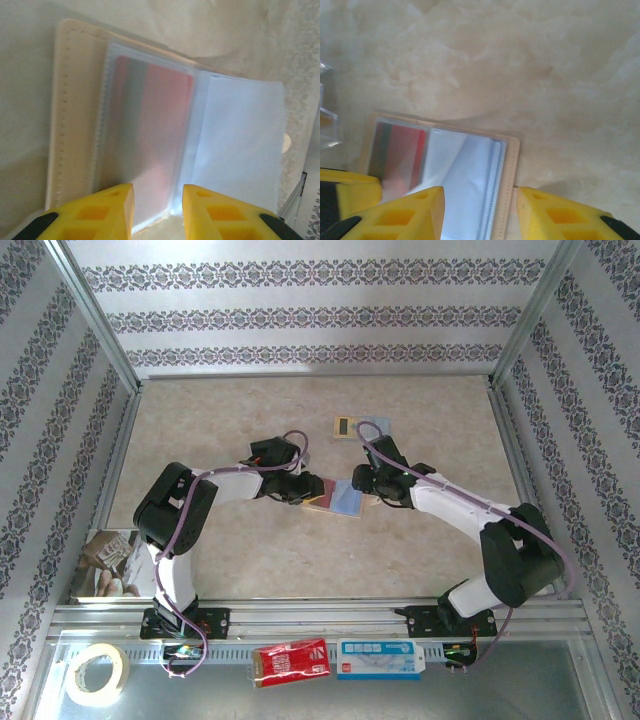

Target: Take the credit cards out of the card holder

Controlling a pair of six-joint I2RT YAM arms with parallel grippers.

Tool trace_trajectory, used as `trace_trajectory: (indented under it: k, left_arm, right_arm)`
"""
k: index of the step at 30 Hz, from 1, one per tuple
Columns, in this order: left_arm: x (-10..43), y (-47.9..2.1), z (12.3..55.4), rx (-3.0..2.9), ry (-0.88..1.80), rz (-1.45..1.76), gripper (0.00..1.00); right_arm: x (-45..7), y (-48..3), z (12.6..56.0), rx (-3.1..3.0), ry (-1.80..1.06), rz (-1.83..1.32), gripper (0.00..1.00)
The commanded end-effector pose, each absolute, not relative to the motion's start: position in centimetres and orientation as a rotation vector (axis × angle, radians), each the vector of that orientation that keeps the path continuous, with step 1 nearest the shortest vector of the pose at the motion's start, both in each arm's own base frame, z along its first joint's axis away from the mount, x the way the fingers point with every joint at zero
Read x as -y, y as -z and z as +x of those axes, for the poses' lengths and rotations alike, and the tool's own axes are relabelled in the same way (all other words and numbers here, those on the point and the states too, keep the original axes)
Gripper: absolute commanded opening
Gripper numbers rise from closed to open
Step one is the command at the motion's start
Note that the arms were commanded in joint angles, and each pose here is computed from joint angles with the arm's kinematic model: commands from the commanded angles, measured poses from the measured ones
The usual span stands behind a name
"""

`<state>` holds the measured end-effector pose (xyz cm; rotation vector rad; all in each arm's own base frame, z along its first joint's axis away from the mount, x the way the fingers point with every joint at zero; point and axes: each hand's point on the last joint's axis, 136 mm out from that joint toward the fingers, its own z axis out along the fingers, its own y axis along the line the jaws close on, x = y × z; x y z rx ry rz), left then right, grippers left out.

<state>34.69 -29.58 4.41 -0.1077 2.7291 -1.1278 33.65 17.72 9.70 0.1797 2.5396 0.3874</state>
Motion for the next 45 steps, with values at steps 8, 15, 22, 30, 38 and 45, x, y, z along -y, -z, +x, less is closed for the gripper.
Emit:
trace_trajectory:
  k: [8,15,22,30,38,45]
  left_arm:
    - [33.6,-7.0,34.3,-2.698,1.218,0.031,0.31]
    - [30.6,-7.6,35.0,-2.706,1.06,0.012,0.39]
    - [24.1,-7.9,36.1,-2.672,0.943,-0.172,0.46]
    - [22.3,-8.5,35.6,-2.647,1.001,-0.211,0.53]
    - [23.6,-7.7,35.2,-2.662,1.085,-0.177,0.38]
    - [25.0,-6.3,34.3,-2.725,1.082,-0.122,0.33]
  right_arm:
    - [-16.8,-10.5,33.8,-2.495,-0.42,0.248,0.44]
    - [-19.6,-10.0,33.5,-2.562,-0.454,0.087,0.48]
    - [-23.4,-7.6,33.3,-2.688,-0.396,-0.07,0.58]
    - [-24.9,-3.9,33.1,-2.844,-0.289,-0.071,0.68]
    - [-24.5,-1.5,32.5,-2.919,-0.164,-0.096,0.63]
    - [-23.7,-0.1,31.7,-2.959,-0.123,-0.096,0.54]
